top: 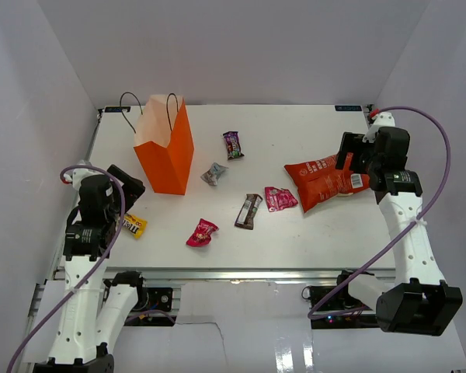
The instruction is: Place the snacks into the paper bag
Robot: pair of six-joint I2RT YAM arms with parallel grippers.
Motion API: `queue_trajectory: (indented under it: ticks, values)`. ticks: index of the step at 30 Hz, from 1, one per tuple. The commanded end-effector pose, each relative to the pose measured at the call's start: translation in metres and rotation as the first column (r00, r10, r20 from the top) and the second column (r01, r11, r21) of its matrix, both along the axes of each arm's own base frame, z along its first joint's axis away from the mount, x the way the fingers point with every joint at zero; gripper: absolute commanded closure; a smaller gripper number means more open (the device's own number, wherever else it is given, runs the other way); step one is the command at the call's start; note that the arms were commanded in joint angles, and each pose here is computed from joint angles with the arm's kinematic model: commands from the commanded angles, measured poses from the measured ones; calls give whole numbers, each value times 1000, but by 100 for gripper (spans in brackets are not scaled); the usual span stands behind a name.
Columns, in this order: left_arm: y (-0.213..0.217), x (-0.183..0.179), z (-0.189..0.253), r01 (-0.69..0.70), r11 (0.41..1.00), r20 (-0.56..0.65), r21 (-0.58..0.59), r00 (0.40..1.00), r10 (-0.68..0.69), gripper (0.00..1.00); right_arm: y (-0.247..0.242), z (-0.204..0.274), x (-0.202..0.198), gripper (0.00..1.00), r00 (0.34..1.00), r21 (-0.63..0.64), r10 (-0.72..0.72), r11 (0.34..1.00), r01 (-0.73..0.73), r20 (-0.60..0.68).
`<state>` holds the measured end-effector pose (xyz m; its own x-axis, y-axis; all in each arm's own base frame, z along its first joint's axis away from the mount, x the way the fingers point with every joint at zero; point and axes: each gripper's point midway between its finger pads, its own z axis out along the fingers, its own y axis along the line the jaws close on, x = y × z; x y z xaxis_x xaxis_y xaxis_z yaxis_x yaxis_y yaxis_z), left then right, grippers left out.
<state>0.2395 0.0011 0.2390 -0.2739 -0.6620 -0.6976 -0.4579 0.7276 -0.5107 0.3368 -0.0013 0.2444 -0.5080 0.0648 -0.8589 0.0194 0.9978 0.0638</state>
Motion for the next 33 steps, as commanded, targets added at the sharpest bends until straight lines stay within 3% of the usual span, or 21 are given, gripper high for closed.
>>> queue_trajectory:
  ticks: [1, 3, 5, 7, 11, 12, 18, 22, 26, 33]
  values:
    - [6, -4, 13, -35, 999, 34, 8, 999, 35, 2, 15, 31, 7, 10, 993, 24, 89, 996, -91, 78]
    - [7, -6, 7, -39, 999, 17, 10, 999, 39, 2, 35, 36, 4, 10, 965, 11, 241, 970, -244, 104]
    - [8, -9, -1, -53, 999, -10, 3, 999, 53, 2, 51, 38, 0, 10, 897, -89, 425, 905, -416, 124]
    - [7, -9, -5, -56, 998, -24, -7, 998, 56, 2, 83, 32, -20, 10, 734, -159, 671, 740, -653, 107]
    - [3, -10, -28, -56, 998, -101, -36, 994, 52, 2, 107, 18, -46, 10, 550, -153, 834, 550, -821, 47]
    - [0, -11, -36, -63, 996, -129, -60, 990, 55, 2, 111, 13, -48, 10, 530, -115, 847, 532, -839, 43]
    - [3, -6, -71, -147, 980, -270, -134, 957, 107, 2, 109, -15, -39, 10, 552, -31, 834, 552, -833, -8]
    - [27, -22, -90, -340, 933, -413, -119, 871, 265, 3, 110, -34, -40, 10, 549, 1, 835, 550, -835, -27]
    - [36, -36, -130, -435, 895, -551, -99, 773, 314, 5, 114, -45, -38, 10, 534, 38, 845, 535, -844, -26]
    - [44, -16, -178, -397, 914, -619, -82, 739, 265, 11, 117, -53, -37, 9, 509, 51, 860, 509, -859, -21]
